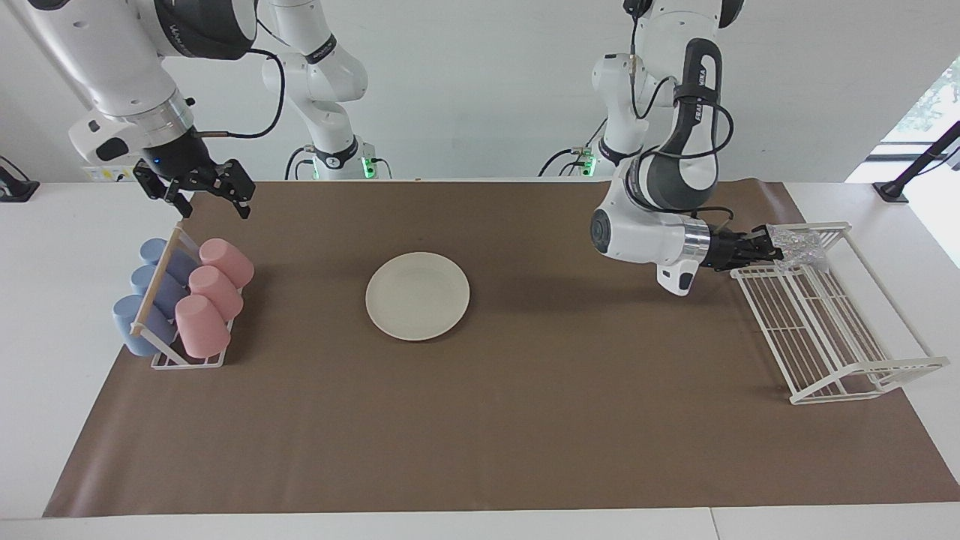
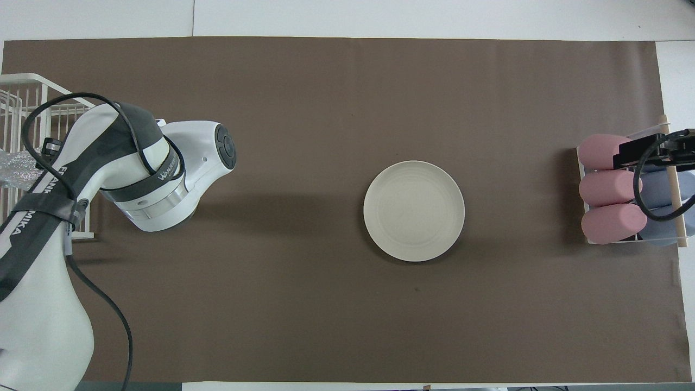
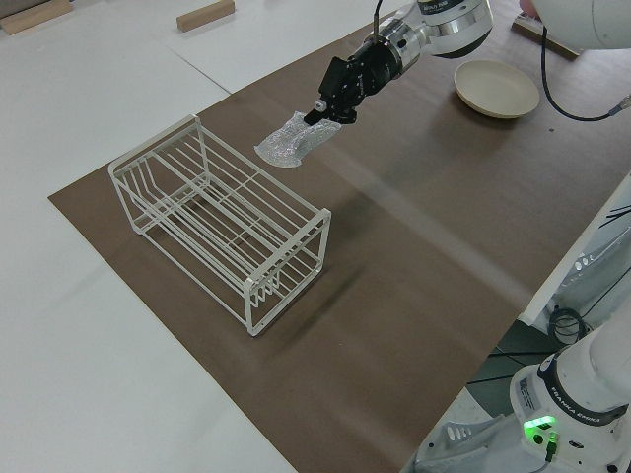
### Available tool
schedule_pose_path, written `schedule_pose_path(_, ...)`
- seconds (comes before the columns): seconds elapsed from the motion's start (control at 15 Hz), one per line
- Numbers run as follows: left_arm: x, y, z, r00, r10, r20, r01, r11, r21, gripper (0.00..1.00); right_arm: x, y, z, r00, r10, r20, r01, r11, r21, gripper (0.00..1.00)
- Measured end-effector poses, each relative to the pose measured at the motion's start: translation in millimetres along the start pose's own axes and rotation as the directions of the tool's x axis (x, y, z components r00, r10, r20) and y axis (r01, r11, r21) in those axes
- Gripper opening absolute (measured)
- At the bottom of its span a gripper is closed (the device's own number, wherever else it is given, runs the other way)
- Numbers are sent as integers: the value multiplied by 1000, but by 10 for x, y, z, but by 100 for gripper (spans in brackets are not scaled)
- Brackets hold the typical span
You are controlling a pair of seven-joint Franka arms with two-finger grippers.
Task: Wipe plate with sponge
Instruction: 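Lower the sponge into the wire rack and open the left gripper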
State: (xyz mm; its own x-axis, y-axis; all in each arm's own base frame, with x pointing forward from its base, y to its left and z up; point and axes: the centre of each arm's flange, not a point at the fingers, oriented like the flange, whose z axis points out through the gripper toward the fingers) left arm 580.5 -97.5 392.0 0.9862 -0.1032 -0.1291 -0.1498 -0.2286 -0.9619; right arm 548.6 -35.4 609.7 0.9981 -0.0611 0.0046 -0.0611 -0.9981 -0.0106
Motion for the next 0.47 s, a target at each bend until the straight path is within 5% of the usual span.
schedule_pose_path(0.47, 262, -41, 412, 994, -108, 7, 108, 984, -140, 4, -12, 0, 12, 1000, 0, 12, 0, 1000, 0, 100)
